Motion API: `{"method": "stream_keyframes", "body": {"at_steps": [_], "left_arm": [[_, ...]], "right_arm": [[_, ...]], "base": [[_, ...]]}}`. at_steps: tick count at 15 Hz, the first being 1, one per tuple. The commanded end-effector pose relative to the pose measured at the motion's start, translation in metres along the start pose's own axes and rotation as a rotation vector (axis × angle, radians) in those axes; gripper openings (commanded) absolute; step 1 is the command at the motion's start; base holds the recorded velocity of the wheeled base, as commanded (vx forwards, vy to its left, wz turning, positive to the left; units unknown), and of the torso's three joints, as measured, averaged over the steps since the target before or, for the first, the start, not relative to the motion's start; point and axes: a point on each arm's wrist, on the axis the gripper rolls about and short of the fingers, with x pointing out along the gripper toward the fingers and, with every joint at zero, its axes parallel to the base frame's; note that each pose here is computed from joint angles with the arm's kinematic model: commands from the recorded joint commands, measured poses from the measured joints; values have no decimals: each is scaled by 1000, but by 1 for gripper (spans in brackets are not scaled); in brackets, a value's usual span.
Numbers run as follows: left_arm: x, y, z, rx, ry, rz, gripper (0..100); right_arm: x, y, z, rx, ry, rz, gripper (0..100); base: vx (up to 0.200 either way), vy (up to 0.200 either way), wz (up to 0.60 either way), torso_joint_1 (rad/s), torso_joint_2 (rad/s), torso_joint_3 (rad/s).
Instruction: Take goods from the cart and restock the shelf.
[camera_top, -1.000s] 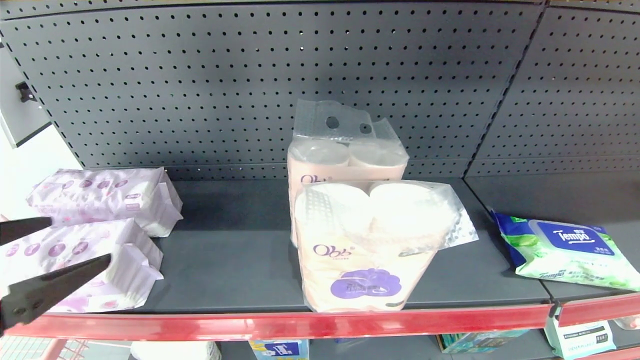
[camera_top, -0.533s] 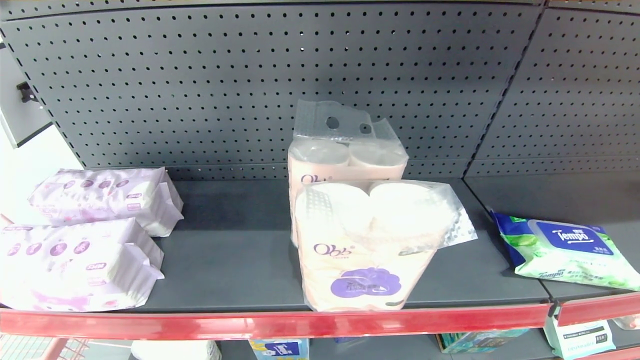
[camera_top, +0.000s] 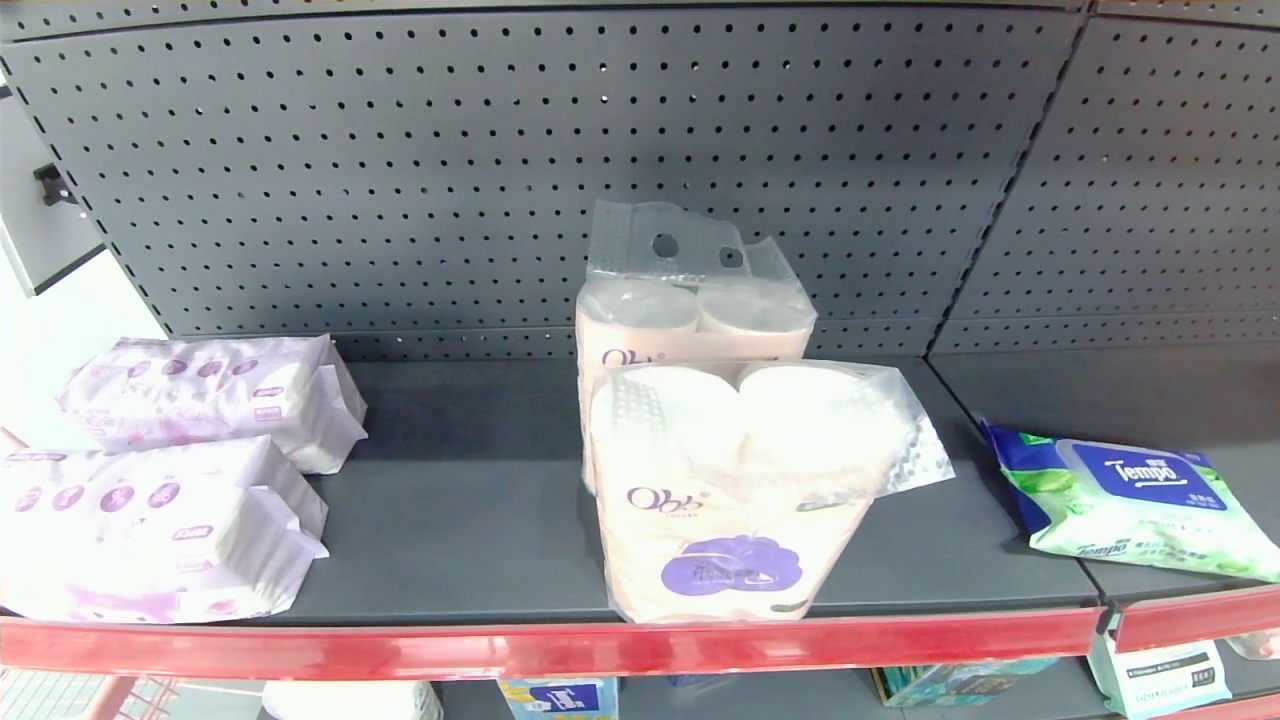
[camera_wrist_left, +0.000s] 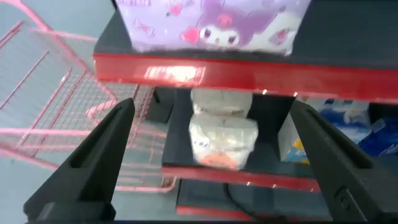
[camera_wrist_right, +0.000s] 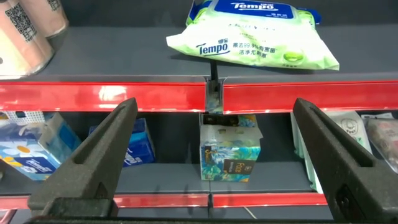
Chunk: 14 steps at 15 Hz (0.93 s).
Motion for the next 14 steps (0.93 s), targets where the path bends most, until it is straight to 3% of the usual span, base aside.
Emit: {"method": "stream_keyframes", "body": {"at_steps": [1, 2, 3, 4, 5, 7, 10, 14], "left_arm": [[3, -1, -9, -3, -16, -12, 100], [4, -1, -10, -4, -24, -12, 100], [6, -1, -11, -6, -34, -12, 100], [6, -1, -11, -5, -36, -10, 100], [6, -2, -11, -6, -36, -14, 100], [6, -1, -11, -7, -36, -14, 100], [6, -1, -11, -7, -36, -15, 100], [6, -1, -11, -1, -36, -12, 100]], "right_arm": [[-1, 0, 1, -6, -6, -9, 100], [-2, 0, 9, -5, -24, -3, 100], [14, -1, 101, 78, -23, -11, 100], [33, -1, 165, 191, -56, 15, 100], [58, 0, 193, 171, -23, 56, 100], [104, 6, 187, 12, 128, 181, 100], [163, 33, 156, -4, 400, 354, 100], [197, 60, 129, 11, 581, 430, 100]], "base": [[0, 0, 0, 0, 0, 0], [0, 0, 0, 0, 0, 0], [0, 0, 0, 0, 0, 0], [0, 0, 0, 0, 0, 0], [0, 0, 0, 0, 0, 0], [0, 0, 0, 0, 0, 0], [0, 0, 0, 0, 0, 0], [0, 0, 0, 0, 0, 0]]}}
